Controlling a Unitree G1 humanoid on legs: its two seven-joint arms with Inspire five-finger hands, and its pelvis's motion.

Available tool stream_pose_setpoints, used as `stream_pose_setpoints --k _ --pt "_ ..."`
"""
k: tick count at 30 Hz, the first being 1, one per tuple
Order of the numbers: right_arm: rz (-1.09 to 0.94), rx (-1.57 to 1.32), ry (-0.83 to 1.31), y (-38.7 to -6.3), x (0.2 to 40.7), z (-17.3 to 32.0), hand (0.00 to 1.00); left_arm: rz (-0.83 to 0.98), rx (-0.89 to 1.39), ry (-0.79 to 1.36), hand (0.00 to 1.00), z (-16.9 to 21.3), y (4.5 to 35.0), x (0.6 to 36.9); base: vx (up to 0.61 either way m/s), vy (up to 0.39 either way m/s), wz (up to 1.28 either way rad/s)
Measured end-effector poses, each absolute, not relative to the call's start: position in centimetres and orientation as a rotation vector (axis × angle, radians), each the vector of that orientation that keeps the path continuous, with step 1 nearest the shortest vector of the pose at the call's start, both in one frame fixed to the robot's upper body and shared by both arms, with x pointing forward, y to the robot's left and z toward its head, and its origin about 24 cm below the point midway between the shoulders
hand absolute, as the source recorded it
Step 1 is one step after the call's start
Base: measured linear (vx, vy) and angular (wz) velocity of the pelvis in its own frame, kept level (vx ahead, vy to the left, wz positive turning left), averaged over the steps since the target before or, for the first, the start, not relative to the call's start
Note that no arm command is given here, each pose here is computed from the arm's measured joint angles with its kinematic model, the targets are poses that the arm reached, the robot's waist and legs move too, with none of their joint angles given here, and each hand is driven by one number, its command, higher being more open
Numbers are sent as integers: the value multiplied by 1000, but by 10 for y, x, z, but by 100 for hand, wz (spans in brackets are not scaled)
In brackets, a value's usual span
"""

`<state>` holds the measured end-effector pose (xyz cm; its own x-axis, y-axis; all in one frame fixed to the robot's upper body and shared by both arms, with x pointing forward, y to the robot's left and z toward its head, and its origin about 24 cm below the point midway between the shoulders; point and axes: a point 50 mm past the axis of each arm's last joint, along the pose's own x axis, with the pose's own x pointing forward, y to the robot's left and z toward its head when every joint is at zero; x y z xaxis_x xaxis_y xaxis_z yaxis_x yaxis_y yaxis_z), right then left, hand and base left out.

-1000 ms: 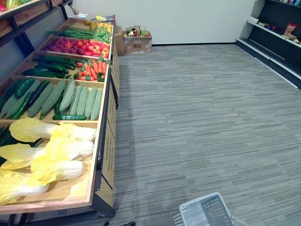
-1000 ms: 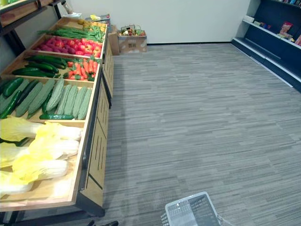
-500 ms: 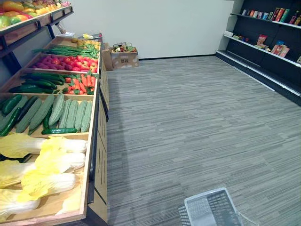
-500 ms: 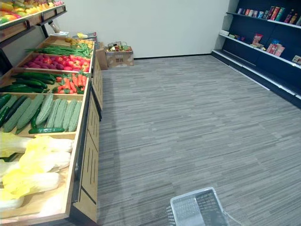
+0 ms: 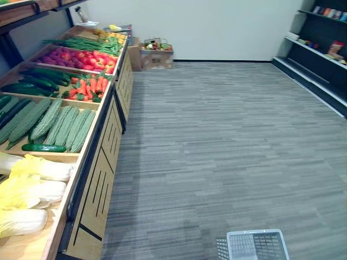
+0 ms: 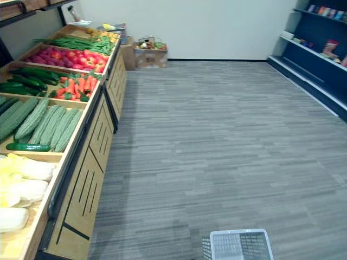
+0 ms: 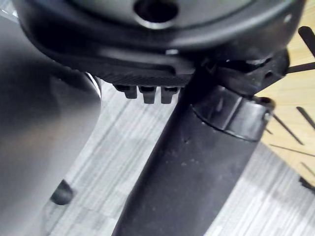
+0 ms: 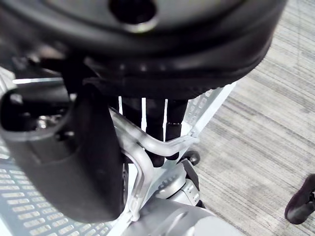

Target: Pick vegetable in the basket

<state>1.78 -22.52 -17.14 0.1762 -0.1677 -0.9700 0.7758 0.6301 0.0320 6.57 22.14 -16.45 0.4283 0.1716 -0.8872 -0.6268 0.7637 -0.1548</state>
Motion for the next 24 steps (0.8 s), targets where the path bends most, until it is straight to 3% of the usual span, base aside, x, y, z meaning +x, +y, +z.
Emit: stream_pose_setpoints --k 10,18,24 --pt "-678 545 1366 -230 3 -172 0 597 -599 888 100 -159 230 74 274 -296 13" --pt "-717 594 1351 -222 -13 -174 0 582 -616 862 100 -158 225 82 208 52 34" --pt "-719 666 1278 -205 1 -176 0 521 -552 902 100 -158 227 84 264 151 21"
